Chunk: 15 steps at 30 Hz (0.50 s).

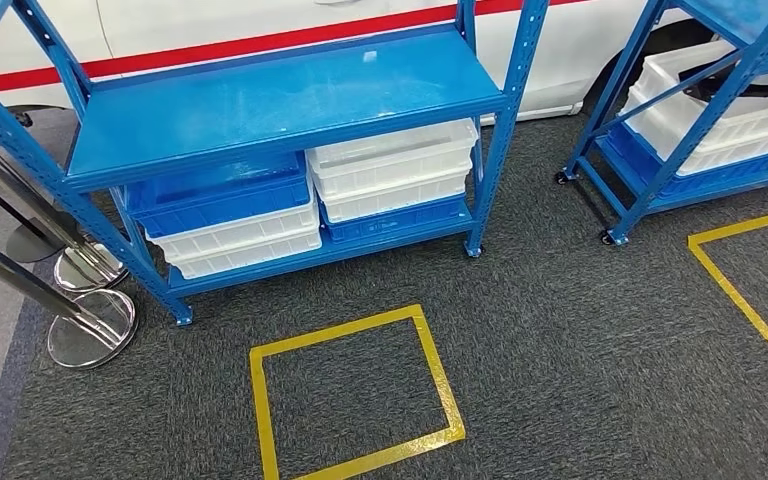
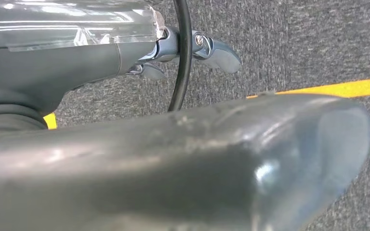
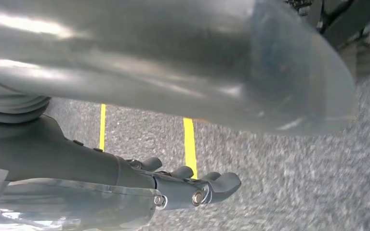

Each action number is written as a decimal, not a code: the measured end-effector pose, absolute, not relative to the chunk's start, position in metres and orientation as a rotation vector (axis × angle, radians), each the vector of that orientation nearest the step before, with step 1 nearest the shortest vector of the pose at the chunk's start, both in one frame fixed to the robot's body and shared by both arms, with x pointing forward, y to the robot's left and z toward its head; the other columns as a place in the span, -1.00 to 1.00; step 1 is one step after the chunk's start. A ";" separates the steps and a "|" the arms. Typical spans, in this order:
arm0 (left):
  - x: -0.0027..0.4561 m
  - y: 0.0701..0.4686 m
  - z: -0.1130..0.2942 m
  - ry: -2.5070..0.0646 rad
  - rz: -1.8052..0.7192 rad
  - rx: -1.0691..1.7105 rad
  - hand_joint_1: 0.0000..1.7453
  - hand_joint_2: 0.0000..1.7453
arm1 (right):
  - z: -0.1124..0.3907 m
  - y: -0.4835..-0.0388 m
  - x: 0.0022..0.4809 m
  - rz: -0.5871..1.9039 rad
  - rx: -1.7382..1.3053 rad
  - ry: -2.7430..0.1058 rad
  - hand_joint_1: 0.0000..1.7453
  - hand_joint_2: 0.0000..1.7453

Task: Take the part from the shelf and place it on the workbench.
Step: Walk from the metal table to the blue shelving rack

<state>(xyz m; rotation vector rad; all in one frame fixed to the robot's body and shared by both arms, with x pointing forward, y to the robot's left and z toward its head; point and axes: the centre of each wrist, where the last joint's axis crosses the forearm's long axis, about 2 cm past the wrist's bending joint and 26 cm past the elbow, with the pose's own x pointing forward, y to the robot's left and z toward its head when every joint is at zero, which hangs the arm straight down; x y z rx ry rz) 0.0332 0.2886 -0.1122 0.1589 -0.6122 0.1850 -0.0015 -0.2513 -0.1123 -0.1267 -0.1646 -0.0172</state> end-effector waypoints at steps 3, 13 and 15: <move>0.031 0.289 -0.112 -0.607 0.187 0.160 -1.00 -1.00 | -0.112 -0.251 -0.003 -0.020 -0.126 -0.162 -1.00 -1.00; 0.029 0.290 -0.113 -0.604 0.195 0.166 -1.00 -1.00 | -0.112 -0.250 0.001 -0.022 -0.124 -0.169 -1.00 -1.00; 0.029 0.290 -0.113 -0.606 0.195 0.165 -1.00 -1.00 | -0.112 -0.250 0.001 -0.020 -0.124 -0.170 -1.00 -1.00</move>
